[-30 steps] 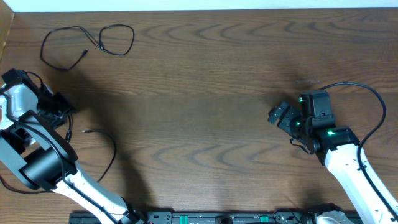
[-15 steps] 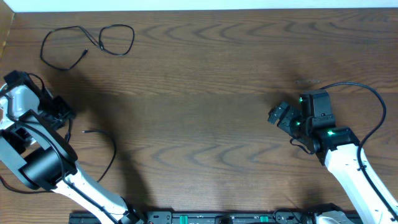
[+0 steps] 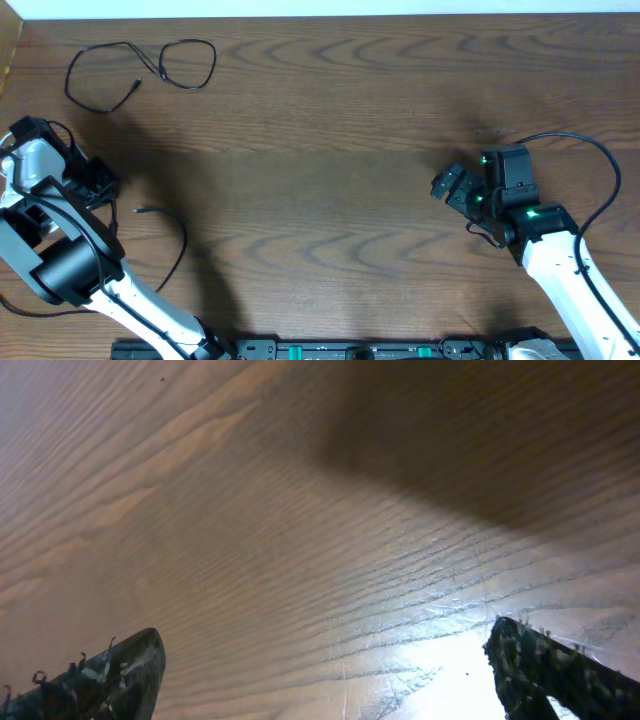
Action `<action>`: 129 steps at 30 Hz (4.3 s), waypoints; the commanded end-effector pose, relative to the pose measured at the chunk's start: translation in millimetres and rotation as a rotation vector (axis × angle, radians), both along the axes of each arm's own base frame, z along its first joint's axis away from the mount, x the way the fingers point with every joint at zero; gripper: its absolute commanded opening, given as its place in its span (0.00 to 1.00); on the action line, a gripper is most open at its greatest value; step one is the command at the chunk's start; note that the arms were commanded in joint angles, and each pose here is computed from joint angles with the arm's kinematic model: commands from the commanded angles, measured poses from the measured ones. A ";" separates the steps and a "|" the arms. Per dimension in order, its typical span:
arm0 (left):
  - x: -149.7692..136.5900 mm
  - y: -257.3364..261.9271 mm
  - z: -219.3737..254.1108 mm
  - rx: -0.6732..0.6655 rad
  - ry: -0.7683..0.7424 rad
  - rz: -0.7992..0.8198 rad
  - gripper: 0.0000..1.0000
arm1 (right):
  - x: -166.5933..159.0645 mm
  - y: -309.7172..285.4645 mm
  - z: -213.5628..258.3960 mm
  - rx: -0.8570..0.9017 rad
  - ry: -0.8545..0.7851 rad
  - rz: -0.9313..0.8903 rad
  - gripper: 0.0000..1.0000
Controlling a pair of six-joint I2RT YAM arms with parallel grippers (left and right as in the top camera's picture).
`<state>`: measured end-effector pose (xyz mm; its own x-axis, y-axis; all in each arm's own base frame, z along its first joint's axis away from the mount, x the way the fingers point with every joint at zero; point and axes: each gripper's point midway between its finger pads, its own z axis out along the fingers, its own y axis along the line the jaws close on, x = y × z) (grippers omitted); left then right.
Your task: Untangle cables
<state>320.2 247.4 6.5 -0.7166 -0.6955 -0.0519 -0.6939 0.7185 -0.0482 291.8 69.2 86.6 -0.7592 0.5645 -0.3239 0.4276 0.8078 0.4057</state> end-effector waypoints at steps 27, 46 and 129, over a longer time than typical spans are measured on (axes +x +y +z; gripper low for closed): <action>-69.9 -0.8 92.5 0.120 0.071 0.687 0.08 | 1.2 -2.8 1.4 -0.019 -0.009 0.003 0.99; -53.8 -16.9 87.4 0.041 0.035 0.524 0.08 | 1.3 -2.9 1.6 -0.019 -0.009 0.003 0.99; -42.5 162.3 307.6 1.006 -0.078 0.575 0.08 | 1.3 -2.8 1.5 -0.019 -0.009 0.003 0.99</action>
